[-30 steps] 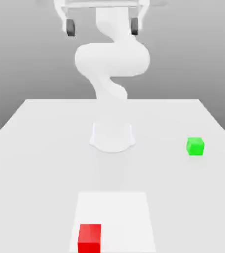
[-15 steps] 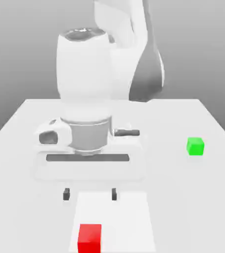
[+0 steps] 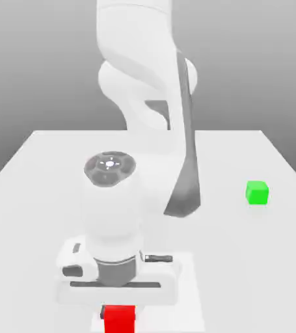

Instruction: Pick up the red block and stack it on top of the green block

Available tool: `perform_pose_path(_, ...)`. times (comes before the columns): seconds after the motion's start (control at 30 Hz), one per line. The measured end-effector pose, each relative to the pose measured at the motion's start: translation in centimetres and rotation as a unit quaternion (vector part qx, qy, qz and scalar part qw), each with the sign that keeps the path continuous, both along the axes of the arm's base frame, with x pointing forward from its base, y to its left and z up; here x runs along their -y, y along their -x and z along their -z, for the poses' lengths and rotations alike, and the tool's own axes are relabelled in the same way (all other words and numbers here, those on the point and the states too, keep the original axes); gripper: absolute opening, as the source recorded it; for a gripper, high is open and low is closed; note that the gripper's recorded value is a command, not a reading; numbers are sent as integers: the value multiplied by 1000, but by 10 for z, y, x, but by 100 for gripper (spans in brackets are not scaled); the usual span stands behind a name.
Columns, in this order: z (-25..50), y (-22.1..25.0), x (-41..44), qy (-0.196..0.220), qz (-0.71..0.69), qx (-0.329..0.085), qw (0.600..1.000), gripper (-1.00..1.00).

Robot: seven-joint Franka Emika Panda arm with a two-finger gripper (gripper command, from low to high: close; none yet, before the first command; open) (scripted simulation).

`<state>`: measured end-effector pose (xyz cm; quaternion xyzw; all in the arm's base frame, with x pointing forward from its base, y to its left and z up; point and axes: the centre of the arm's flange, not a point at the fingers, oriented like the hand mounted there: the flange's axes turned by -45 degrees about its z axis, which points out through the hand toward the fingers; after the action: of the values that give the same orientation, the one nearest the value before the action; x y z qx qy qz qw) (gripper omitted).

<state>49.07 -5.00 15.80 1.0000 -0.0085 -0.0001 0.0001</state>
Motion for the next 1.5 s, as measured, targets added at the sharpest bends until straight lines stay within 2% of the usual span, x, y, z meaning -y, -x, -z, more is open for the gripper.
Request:
perform_pose_path(0.13,-46,1,-9,-4,-14,1,1000,-100)
perform_pose_path(0.3,-74,20,-105,-40,-169,9,985,-100)
perform_pose_path(0.4,-87,45,-174,-59,-283,14,957,-100)
perform_pose_path(0.53,-103,92,-250,-76,-426,20,901,-100)
perform_pose_path(0.73,-118,171,-321,-84,-601,27,795,-100)
perform_pose_path(0.87,-122,231,-353,-79,-706,28,703,-100)
perform_pose_path(1.1,-114,336,-380,-52,-857,20,513,-100)
perform_pose_path(1.33,-92,422,-370,-7,-952,2,306,-100)
perform_pose_path(1.4,-87,426,-368,4,-958,-3,288,-100)
perform_pose_path(1.5,-79,423,-368,16,-958,-8,285,-100)
